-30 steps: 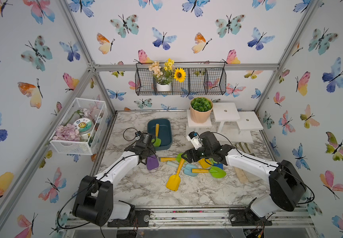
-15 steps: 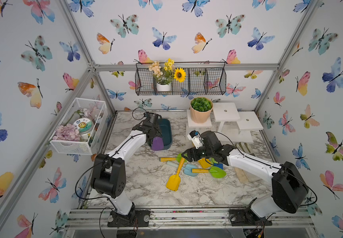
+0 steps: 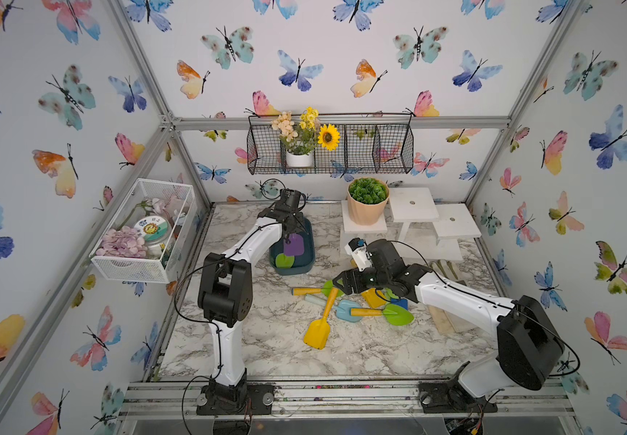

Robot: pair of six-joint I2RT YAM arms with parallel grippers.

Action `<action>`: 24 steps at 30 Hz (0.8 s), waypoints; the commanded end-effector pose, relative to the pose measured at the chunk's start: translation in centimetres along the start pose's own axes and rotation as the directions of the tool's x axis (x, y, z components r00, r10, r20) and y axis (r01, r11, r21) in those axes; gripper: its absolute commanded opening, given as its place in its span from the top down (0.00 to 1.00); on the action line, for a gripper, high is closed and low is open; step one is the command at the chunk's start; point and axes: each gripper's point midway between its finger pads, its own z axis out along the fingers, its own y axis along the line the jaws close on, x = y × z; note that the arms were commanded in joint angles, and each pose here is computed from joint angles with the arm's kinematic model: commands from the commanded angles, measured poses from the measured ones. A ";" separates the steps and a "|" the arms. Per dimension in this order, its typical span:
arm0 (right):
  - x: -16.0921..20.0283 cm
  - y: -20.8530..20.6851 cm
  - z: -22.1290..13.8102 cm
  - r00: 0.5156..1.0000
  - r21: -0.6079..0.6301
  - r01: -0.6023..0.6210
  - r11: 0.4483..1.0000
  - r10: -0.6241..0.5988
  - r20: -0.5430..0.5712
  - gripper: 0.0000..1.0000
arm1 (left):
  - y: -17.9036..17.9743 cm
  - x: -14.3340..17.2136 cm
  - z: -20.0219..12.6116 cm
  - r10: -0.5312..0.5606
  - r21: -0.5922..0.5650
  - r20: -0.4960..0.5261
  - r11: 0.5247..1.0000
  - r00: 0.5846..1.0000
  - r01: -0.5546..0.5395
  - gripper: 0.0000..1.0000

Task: Put the shovel into the storage box
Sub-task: Place the shovel in the storage box.

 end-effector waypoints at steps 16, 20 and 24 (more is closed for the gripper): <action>-1.0 -0.5 -0.2 1.000 0.055 -0.025 0.998 0.024 0.019 0.20 | 1.4 2.1 6.9 0.065 -0.087 -0.013 0.994 0.998 -0.066 0.90; -1.1 -0.5 -0.2 0.999 0.061 -0.028 0.998 0.027 0.020 0.20 | 1.8 2.7 7.3 0.051 -0.102 -0.017 0.993 0.999 -0.053 0.88; -1.1 -0.6 -0.4 0.999 0.064 -0.033 0.997 0.031 0.025 0.20 | 2.1 3.2 7.6 0.050 -0.114 -0.023 0.992 0.998 -0.052 0.84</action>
